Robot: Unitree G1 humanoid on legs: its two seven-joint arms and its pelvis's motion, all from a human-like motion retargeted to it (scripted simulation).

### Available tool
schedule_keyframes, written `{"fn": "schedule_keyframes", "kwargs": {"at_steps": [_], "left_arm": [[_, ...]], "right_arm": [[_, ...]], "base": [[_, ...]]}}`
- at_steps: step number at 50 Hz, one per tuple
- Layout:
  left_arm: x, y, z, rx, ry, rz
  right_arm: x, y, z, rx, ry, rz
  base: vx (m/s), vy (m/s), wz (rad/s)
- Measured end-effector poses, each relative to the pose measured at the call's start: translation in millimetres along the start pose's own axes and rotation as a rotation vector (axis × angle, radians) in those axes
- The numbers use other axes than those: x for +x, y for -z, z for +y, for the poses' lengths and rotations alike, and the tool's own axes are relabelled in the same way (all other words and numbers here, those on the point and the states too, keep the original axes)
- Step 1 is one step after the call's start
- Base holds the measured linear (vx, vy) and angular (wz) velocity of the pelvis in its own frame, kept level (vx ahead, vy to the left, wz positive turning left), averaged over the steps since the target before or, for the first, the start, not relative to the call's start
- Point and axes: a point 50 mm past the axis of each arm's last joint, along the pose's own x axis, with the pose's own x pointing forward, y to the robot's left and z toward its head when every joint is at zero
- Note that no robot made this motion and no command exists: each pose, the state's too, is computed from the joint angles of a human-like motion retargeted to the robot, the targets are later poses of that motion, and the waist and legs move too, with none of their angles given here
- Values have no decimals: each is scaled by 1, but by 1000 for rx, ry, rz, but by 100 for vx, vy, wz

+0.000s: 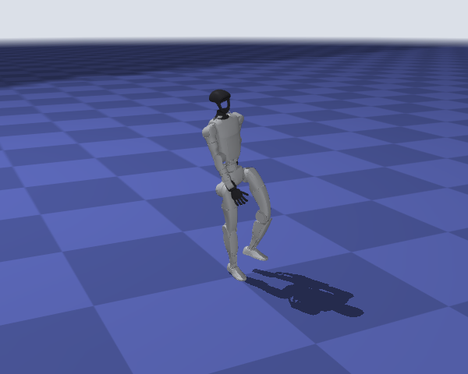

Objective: In place motions

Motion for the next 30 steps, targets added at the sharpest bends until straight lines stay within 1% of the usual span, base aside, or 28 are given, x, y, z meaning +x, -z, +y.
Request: {"fn": "schedule_keyframes", "kwargs": {"at_steps": [8, 13, 17, 20, 30], "left_arm": [[-2, -35, 7, -43, -44, -122], [-5, -61, 7, -20, -41, -193], [-9, -81, 13, 60, -60, -248], [-10, -84, 15, 91, -73, -233], [-9, -67, 22, 101, -79, -155]], "right_arm": [[-23, 88, 26, -8, -57, 305], [-35, 116, 33, 36, -42, 388], [-38, 121, 30, 67, -23, 390], [-36, 118, 27, 61, -11, 389], [-16, 72, 23, 89, -36, 194]], "base": [[14, 6, 24], [0, 4, 59], [4, 4, -18], [1, 12, -52], [7, 8, -18]]}}
